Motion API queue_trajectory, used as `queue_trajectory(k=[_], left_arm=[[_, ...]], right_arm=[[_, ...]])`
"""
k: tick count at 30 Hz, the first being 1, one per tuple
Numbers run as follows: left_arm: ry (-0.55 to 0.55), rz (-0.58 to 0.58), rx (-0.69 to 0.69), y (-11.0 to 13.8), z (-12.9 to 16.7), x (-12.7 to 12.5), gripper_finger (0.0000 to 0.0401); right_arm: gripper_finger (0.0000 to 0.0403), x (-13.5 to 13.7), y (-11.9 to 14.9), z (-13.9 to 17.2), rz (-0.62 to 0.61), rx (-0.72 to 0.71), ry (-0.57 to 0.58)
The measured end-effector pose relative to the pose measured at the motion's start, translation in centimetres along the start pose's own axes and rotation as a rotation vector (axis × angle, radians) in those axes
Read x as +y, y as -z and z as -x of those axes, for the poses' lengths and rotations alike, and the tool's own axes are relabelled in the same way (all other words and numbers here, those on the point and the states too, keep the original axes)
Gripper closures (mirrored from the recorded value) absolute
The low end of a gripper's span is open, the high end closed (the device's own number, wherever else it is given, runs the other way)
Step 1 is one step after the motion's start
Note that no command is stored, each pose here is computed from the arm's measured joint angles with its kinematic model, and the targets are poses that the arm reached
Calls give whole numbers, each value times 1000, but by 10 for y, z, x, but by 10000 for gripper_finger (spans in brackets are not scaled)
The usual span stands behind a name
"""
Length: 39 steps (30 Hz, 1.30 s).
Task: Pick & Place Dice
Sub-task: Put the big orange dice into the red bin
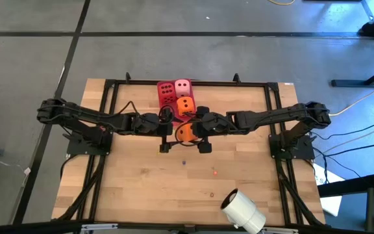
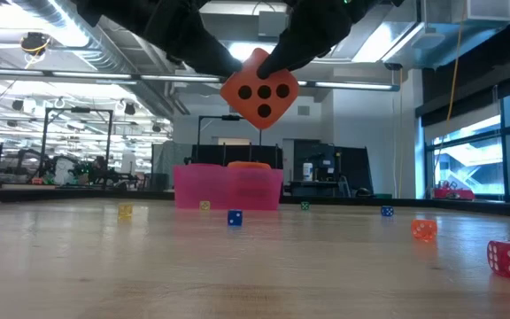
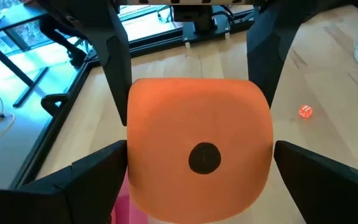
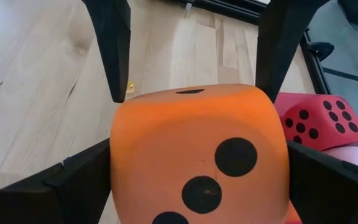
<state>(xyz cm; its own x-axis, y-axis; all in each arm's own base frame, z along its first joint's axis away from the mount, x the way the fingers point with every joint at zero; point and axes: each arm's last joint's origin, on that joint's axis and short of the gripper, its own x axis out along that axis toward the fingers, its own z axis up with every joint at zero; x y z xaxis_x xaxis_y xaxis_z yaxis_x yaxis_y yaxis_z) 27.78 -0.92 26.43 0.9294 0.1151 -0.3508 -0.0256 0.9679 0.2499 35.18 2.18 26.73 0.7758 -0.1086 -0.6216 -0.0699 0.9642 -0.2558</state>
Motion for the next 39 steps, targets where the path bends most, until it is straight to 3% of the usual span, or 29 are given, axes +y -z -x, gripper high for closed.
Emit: queue_trajectory(k=[5, 12, 39], left_arm=[[0, 70, 0, 0, 0, 0, 1], [-54, 13, 15, 1, 0, 1, 1], [-77, 61, 39, 3, -1, 1, 1]], right_arm=[[3, 0, 0, 0, -12, 2, -1], [3, 0, 0, 0, -59, -1, 2], [3, -2, -3, 0, -66, -27, 55]])
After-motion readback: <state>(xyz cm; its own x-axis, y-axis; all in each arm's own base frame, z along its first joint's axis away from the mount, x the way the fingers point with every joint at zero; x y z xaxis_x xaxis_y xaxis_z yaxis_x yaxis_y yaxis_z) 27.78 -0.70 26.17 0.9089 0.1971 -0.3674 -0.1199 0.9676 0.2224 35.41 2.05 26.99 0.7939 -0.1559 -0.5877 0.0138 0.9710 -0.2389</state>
